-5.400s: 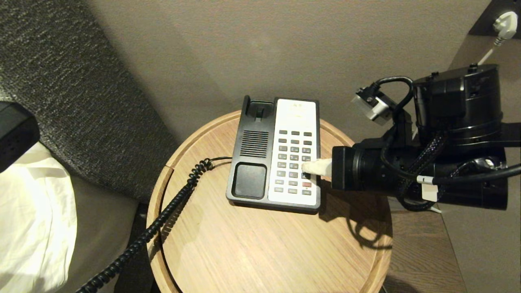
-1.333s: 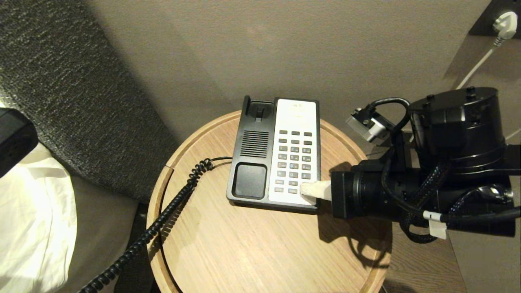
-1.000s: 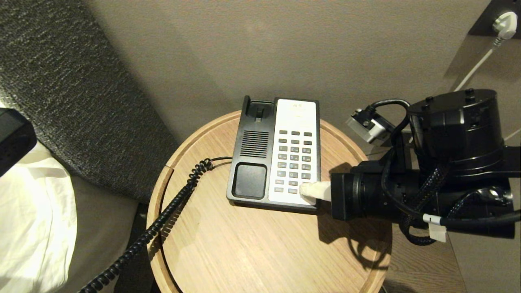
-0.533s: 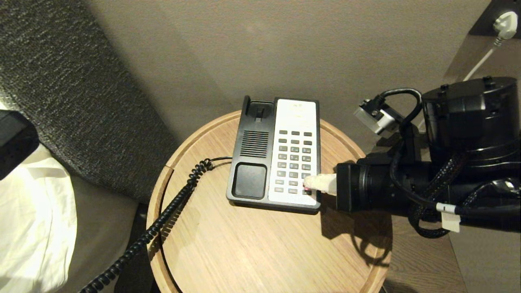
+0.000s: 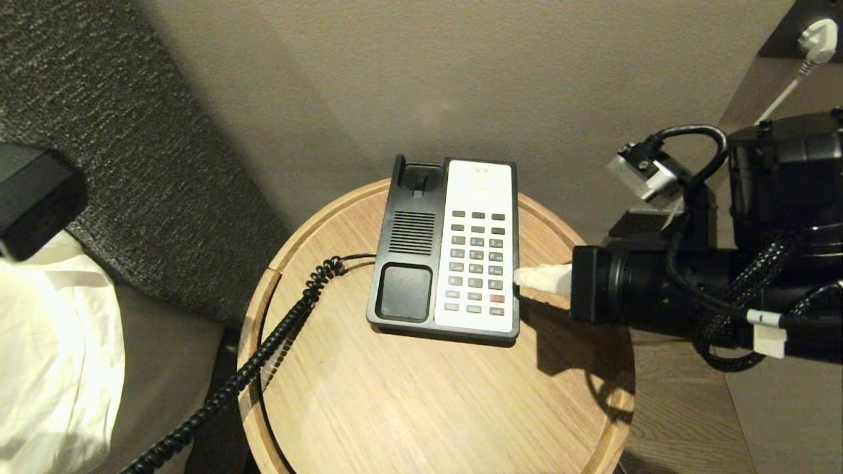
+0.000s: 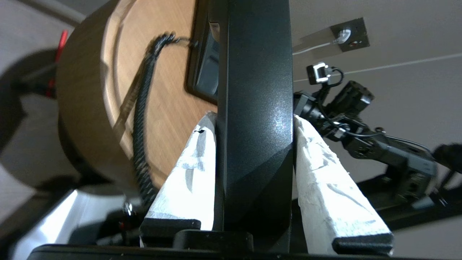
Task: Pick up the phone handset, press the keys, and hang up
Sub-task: Dial the number, then put the handset back
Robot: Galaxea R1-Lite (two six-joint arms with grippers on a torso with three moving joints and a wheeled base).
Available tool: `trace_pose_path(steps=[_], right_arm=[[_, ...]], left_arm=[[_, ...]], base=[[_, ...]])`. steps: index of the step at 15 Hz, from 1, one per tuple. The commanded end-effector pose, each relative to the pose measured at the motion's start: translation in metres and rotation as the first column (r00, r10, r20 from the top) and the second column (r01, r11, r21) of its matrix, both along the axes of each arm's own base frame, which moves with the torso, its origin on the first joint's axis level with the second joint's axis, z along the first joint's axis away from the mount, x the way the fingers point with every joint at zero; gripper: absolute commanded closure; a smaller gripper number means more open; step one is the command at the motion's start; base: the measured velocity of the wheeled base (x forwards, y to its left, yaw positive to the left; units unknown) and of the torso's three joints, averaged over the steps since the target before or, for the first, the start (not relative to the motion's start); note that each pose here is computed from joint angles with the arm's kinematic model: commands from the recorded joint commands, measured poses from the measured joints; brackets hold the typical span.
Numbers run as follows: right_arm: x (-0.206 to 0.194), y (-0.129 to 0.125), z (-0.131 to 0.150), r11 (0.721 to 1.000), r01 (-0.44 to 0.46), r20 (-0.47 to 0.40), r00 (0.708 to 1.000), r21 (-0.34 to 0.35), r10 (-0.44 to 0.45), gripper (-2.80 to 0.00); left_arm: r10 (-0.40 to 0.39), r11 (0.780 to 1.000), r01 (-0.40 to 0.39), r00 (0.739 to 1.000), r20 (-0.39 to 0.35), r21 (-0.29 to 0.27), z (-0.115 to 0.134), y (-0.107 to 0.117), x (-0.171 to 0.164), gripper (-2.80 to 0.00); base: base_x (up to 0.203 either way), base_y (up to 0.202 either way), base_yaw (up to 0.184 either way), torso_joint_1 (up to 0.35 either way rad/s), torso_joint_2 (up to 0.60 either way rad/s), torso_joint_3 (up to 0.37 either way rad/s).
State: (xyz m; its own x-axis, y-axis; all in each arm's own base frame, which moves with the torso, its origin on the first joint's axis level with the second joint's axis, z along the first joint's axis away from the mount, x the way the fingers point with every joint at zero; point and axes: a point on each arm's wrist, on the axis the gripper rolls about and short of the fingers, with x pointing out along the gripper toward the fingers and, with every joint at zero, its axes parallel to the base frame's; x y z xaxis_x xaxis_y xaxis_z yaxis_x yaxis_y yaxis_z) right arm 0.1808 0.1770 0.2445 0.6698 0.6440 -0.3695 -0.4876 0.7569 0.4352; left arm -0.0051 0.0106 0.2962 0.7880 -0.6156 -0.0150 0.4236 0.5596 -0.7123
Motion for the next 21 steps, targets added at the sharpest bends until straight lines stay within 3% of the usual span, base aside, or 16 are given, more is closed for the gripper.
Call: trace_pose_path(steps=[1, 4, 6, 9, 11, 15, 16, 19, 21], right_arm=[[0.003, -0.019, 0.013, 0.997, 0.071, 0.042, 0.997, 0.029, -0.072, 0.00], [0.019, -0.044, 0.021, 0.982, 0.189, 0.100, 0.977, 0.024, -0.190, 0.00], [0.026, -0.051, 0.028, 0.969, 0.238, 0.153, 0.957, 0.058, -0.245, 0.00], [0.027, -0.054, 0.029, 0.959, 0.273, 0.169, 0.944, 0.073, -0.282, 0.00], [0.027, -0.055, 0.027, 0.955, 0.287, 0.168, 0.941, 0.072, -0.295, 0.00], [0.028, -0.055, 0.018, 0.956, 0.289, 0.147, 0.944, 0.055, -0.294, 0.00], [0.027, -0.055, 0.014, 0.956, 0.290, 0.142, 0.945, 0.051, -0.294, 0.00], [0.027, -0.056, 0.004, 0.954, 0.289, 0.162, 0.941, 0.073, -0.298, 0.00], [0.030, -0.056, 0.001, 0.952, 0.296, 0.166, 0.938, 0.075, -0.304, 0.00]], left_arm=[[0.002, 0.996, 0.001, 0.999, -0.034, 0.092, 0.015, -0.042, 0.039, 0.00], [0.004, 0.965, -0.004, 1.000, -0.002, 0.262, 0.031, -0.099, 0.093, 0.00], [0.045, 0.918, -0.053, 0.999, 0.031, 0.392, 0.031, -0.136, 0.129, 0.00], [0.100, 0.839, -0.145, 0.988, 0.114, 0.524, 0.026, -0.177, 0.172, 0.00], [0.140, 0.800, -0.211, 0.976, 0.167, 0.562, 0.030, -0.192, 0.191, 0.00], [0.187, 0.747, -0.253, 0.968, 0.170, 0.615, 0.028, -0.211, 0.198, 0.00], [0.190, 0.739, -0.254, 0.967, 0.168, 0.625, 0.026, -0.216, 0.199, 0.00], [0.181, 0.748, -0.251, 0.968, 0.175, 0.615, 0.030, -0.227, 0.197, 0.00], [0.190, 0.730, -0.262, 0.965, 0.180, 0.631, 0.027, -0.237, 0.190, 0.00]], base=[[0.000, 0.000, 0.000, 0.000, 0.00, 0.000], [0.000, 0.000, 0.000, 0.000, 0.00, 0.000], [0.000, 0.000, 0.000, 0.000, 0.00, 0.000], [0.000, 0.000, 0.000, 0.000, 0.00, 0.000], [0.000, 0.000, 0.000, 0.000, 0.00, 0.000], [0.000, 0.000, 0.000, 0.000, 0.00, 0.000], [0.000, 0.000, 0.000, 0.000, 0.00, 0.000], [0.000, 0.000, 0.000, 0.000, 0.00, 0.000], [0.000, 0.000, 0.000, 0.000, 0.00, 0.000]])
